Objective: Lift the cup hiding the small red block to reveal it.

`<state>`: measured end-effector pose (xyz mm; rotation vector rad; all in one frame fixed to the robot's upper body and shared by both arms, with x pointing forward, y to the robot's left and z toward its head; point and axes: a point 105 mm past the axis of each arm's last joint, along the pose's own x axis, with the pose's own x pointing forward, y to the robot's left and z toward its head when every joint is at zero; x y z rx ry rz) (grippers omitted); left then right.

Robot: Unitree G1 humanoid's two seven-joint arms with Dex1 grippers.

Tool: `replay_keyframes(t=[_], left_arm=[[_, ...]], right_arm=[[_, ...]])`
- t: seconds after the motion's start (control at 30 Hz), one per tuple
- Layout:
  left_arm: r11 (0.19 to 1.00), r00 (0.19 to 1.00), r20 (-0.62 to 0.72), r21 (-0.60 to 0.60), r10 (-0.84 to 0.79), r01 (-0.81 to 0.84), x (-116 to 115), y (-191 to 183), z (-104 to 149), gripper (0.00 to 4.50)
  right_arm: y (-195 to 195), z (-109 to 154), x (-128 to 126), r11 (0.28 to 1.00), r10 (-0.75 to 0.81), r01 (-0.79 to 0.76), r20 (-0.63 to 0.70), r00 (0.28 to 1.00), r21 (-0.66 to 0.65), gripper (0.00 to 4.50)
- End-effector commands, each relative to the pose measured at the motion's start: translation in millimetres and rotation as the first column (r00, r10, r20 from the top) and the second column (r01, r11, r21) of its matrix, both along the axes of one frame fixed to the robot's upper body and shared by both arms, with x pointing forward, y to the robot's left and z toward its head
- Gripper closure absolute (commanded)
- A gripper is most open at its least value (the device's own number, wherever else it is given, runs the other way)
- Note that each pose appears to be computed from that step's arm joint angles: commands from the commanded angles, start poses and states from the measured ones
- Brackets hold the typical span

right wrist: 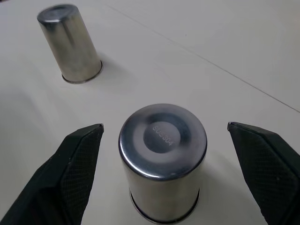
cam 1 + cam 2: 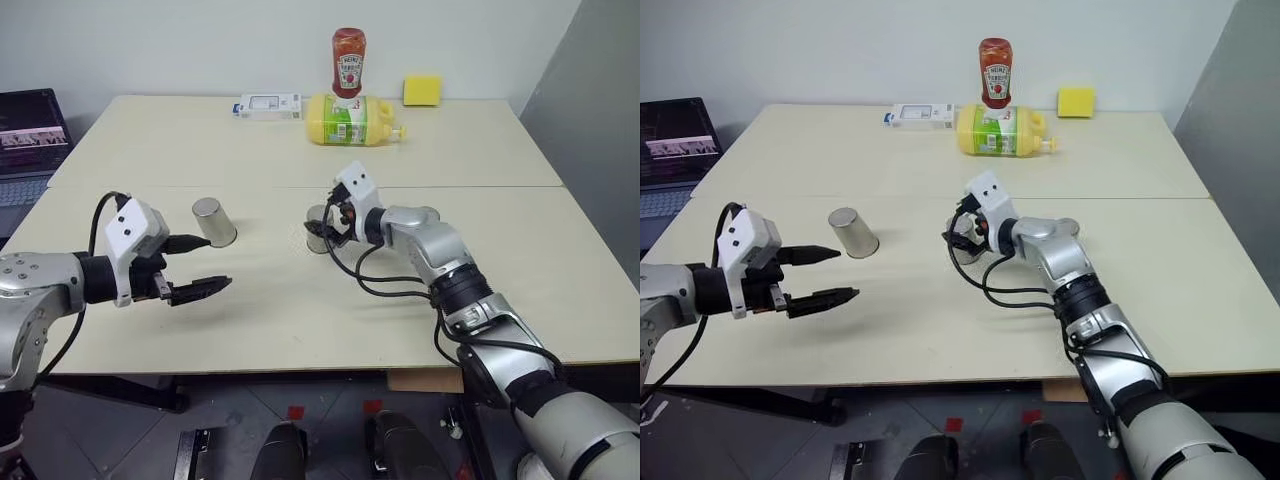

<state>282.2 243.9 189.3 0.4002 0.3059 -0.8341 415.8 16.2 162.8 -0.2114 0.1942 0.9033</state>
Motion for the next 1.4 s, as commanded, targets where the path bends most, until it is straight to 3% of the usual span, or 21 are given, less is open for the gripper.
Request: replay_keyframes(t=[0.03, 0.17, 0.27, 0.47, 0.67, 0.8, 1.0, 1.3, 1.4], left_arm=[[1.000, 0.999, 0.053, 0.025, -0.003, 0.002, -1.5, -1.1, 12.6, 0.04], [1.000, 0.999, 0.055, 0.027, 0.000, -0.001, -1.1, -1.3, 12.5, 0.04], [1.000, 0.999, 0.053, 0.026, 0.004, -0.005, -1.1, -1.2, 11.9, 0.00], [1.000, 0.999, 0.045, 0.021, 0.007, -0.008, -1.0, -1.3, 11.4, 0.00], [1.000, 0.999, 0.040, 0.009, 0.003, -0.003, -1.6, -3.9, 10.9, 0.00], [1.000, 0.999, 0.036, -0.006, -0.014, 0.015, -2.0, -8.3, 12.8, 0.00], [0.997, 0.997, 0.033, -0.006, -0.072, 0.073, 3.5, -19.1, 15.7, 0.00], [0.990, 0.989, 0.038, 0.017, -0.141, 0.140, 13.4, -30.0, 16.1, 0.00], [0.988, 0.988, 0.038, 0.027, -0.152, 0.151, 15.3, -31.7, 14.3, 0.00]], right_arm=[[7.7, 7.1, 4.1, 1.000, 0.014, -0.013, 0.046, 0.999, -0.017, 0.00], [12.7, 2.5, 8.5, 1.000, -0.004, 0.005, 0.054, 0.999, -0.017, 0.00], [13.8, 2.7, 10.9, 1.000, -0.014, 0.014, 0.050, 0.999, -0.008, 0.46], [16.5, 7.4, 8.0, 1.000, 0.018, -0.018, 0.044, 0.999, 0.019, 1.91], [13.2, 46.6, 4.2, 0.993, 0.016, -0.030, 0.121, 0.993, 0.117, 1.89], [-24.1, 64.8, 5.2, 0.995, -0.075, 0.059, 0.210, 0.975, 0.082, 1.89], [-62.5, 33.7, -1.5, 0.989, -0.130, 0.139, 0.152, 0.980, -0.046, 1.89], [-66.5, 5.4, -0.2, 0.981, -0.177, 0.180, 0.052, 0.983, -0.074, 1.89], [-65.2, 7.2, 0.1, 0.982, -0.180, 0.182, 0.040, 0.983, -0.043, 1.16]])
